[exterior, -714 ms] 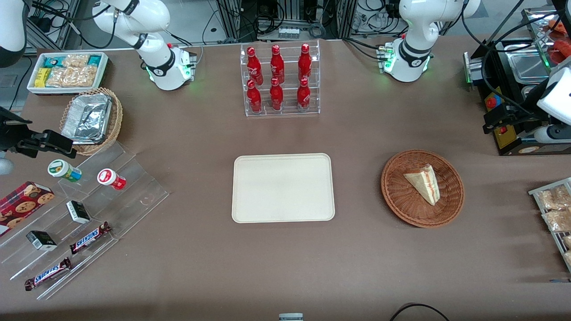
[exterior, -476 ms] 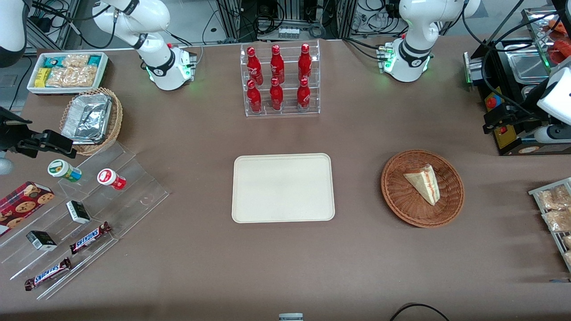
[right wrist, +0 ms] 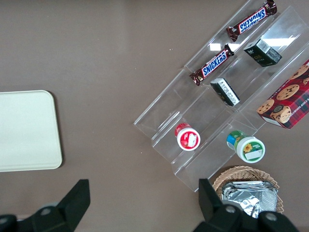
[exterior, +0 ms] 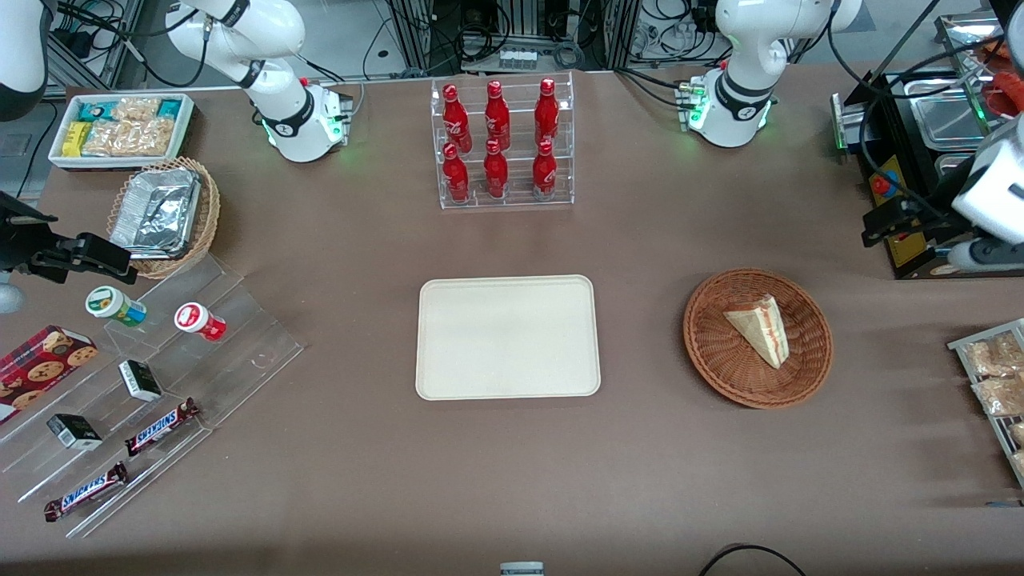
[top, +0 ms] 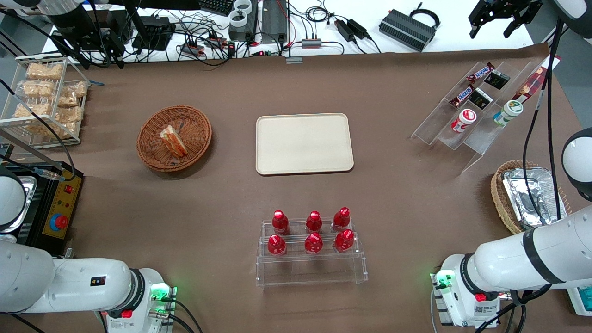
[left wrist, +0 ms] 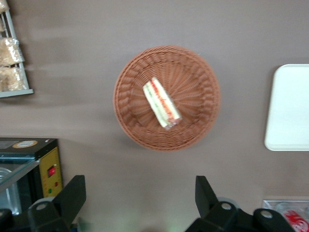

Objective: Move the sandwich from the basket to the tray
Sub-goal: 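Move the left gripper toward the wicker basket with the sandwich, then lower the open left gripper over the wrapped sandwich in the basket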

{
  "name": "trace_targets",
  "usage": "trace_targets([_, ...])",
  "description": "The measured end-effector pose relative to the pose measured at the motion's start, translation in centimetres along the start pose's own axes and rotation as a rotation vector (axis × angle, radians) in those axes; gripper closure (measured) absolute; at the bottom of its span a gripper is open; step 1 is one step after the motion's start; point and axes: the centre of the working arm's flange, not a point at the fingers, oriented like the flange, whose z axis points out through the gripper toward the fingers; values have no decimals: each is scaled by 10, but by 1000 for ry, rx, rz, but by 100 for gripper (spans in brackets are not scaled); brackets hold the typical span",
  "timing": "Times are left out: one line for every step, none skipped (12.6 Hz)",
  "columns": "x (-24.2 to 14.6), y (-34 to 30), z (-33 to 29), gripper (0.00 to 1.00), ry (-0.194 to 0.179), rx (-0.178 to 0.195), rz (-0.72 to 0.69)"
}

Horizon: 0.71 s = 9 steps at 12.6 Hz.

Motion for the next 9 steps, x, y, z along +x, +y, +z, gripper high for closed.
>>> trace_targets([6, 0, 15, 0, -1, 13, -42])
trace_targets([11, 3, 29, 0, 7, 15, -98])
trace_targets([14, 9, 44, 0, 11, 15, -131])
trace_targets([16, 16, 60, 0, 11, 16, -145])
trace_targets([17, 21, 76, 0, 14, 16, -149])
trace_targets([17, 24, 93, 0, 19, 15, -149])
trace_targets([18, 25, 111, 0, 20, 14, -149])
trace_targets([16, 25, 128, 0, 16, 14, -148])
trace_targets([15, 26, 144, 0, 11, 14, -148])
